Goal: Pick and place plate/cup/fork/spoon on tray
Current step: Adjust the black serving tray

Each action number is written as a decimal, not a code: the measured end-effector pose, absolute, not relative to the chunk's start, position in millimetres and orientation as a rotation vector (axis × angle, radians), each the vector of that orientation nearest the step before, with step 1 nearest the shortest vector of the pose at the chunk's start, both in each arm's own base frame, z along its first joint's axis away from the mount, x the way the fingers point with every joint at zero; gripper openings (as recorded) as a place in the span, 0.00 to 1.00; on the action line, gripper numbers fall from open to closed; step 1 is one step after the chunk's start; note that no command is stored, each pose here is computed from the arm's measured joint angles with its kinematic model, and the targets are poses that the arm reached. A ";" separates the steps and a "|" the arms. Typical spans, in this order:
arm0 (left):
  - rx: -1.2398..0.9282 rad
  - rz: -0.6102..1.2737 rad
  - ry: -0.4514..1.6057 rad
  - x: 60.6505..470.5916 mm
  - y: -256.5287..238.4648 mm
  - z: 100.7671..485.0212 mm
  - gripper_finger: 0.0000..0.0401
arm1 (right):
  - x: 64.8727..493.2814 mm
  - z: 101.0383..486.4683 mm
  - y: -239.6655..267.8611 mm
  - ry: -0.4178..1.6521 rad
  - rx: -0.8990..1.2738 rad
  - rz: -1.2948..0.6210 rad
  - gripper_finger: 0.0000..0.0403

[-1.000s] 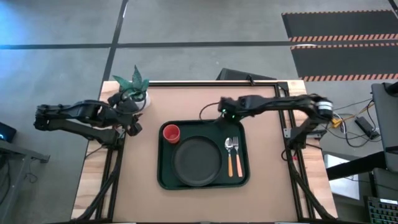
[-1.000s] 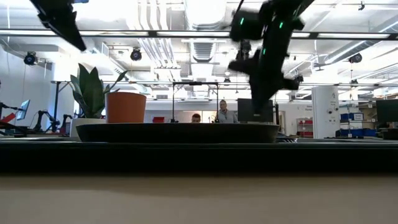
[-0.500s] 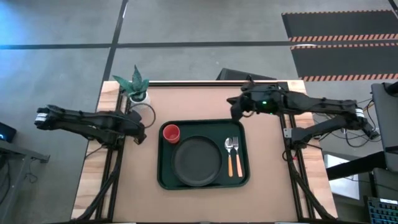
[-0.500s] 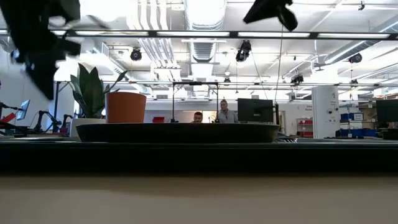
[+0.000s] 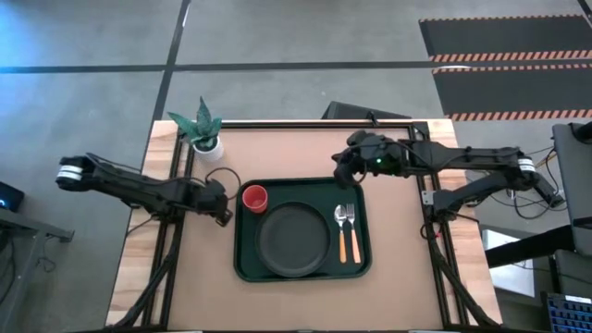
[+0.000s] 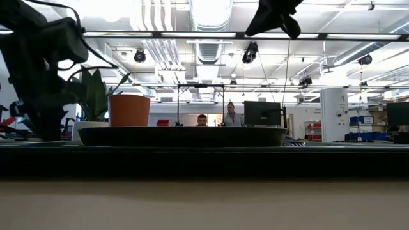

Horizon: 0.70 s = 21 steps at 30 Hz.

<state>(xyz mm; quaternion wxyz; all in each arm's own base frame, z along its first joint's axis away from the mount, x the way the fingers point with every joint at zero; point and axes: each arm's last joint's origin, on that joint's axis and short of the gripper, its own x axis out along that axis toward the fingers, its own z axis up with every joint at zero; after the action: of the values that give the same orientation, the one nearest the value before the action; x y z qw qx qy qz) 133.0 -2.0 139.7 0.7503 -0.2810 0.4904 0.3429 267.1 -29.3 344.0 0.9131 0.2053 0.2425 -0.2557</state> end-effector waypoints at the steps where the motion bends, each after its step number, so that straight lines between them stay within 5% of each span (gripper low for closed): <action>1: -0.620 0.743 1.072 133.9 -2.3 136.8 0.00 | 269.4 341.8 -29.5 0.507 0.422 -0.528 0.02; 21: -0.750 0.664 0.941 146.5 -4.5 135.7 0.00 | 283.0 326.5 -30.4 0.566 0.411 -0.533 0.02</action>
<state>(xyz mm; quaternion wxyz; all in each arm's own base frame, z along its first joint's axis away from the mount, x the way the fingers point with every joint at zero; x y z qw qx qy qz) 146.5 -4.5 135.7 0.7731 -0.3462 0.4342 0.3065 283.0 -30.4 326.5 0.9049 0.1989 0.2742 -0.2579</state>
